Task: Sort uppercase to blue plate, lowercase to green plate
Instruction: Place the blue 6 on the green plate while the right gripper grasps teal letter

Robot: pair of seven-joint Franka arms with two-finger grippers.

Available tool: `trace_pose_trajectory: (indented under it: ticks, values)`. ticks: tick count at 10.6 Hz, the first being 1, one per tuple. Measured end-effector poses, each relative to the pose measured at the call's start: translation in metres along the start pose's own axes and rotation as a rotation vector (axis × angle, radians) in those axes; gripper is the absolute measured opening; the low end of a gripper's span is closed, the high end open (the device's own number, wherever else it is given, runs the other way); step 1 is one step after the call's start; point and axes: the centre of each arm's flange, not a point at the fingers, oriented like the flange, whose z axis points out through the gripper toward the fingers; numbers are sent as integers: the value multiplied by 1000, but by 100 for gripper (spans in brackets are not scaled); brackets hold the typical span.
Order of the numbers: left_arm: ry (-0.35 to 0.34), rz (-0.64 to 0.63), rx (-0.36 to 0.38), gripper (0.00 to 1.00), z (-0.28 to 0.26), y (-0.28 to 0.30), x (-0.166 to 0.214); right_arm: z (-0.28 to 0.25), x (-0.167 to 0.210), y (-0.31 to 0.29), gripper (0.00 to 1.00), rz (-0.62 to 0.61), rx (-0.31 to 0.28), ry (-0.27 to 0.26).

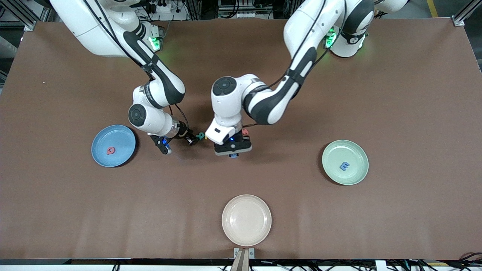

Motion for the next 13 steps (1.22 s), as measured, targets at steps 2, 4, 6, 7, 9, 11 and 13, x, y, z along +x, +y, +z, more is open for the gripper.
trace_pose_trajectory:
  ticks: [2,4,6,7,9,11,13]
  values:
    - [-49,20,20,26,-11,-33,37,5,-8,-2,54,9,-2,-1]
    - [-110,-20,-24,26,-20,-73,82,7,-11,-2,54,16,-7,3]
    - [-176,14,-15,26,-30,-133,129,8,-12,-3,53,10,-24,34]
    - [-216,42,8,26,-31,-162,145,9,-13,-3,53,13,-38,58]
    - [-291,103,49,26,-21,-214,164,12,-15,-3,54,34,-53,91]
    - [-356,132,74,26,8,-267,172,11,-15,-6,55,46,-47,98]
    - [-377,138,73,26,35,-311,168,10,-16,-11,57,59,-40,102]
